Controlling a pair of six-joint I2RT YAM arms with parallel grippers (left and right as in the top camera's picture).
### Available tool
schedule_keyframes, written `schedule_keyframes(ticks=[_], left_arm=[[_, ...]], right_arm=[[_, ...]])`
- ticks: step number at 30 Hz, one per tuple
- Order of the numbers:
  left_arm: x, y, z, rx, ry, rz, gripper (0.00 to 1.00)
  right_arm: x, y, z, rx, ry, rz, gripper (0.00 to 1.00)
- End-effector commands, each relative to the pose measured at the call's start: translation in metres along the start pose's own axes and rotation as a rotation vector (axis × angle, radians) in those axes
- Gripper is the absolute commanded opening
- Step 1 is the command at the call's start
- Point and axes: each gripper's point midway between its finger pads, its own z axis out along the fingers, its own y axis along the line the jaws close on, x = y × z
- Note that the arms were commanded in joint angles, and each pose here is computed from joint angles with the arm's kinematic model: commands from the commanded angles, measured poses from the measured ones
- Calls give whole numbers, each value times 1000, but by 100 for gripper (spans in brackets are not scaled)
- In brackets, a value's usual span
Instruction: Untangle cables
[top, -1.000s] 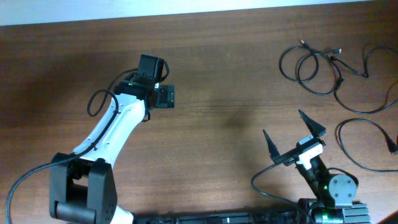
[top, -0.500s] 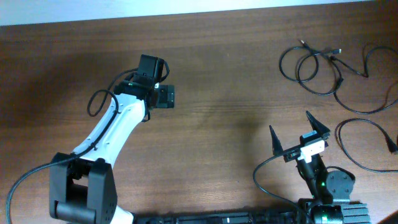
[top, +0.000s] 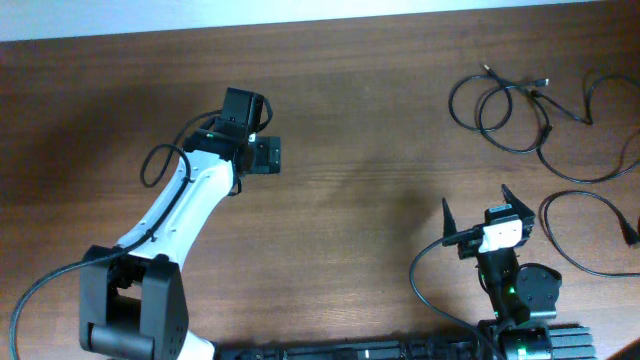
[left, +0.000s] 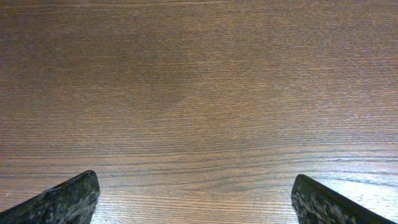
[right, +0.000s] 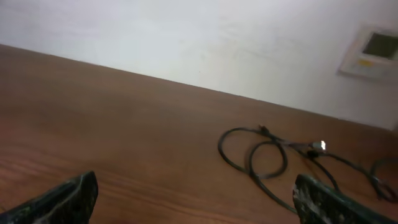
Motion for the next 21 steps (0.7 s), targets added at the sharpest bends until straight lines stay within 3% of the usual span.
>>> schedule_keyframes(ticks=[1,21], left_arm=[[-1,4,2,-17,0,11,99],[-2,4,2,-17,-1,11,99]], right_arm=[[7,-20,-2,124,25,109,99],[7,-20,-2,125,22,158,99]])
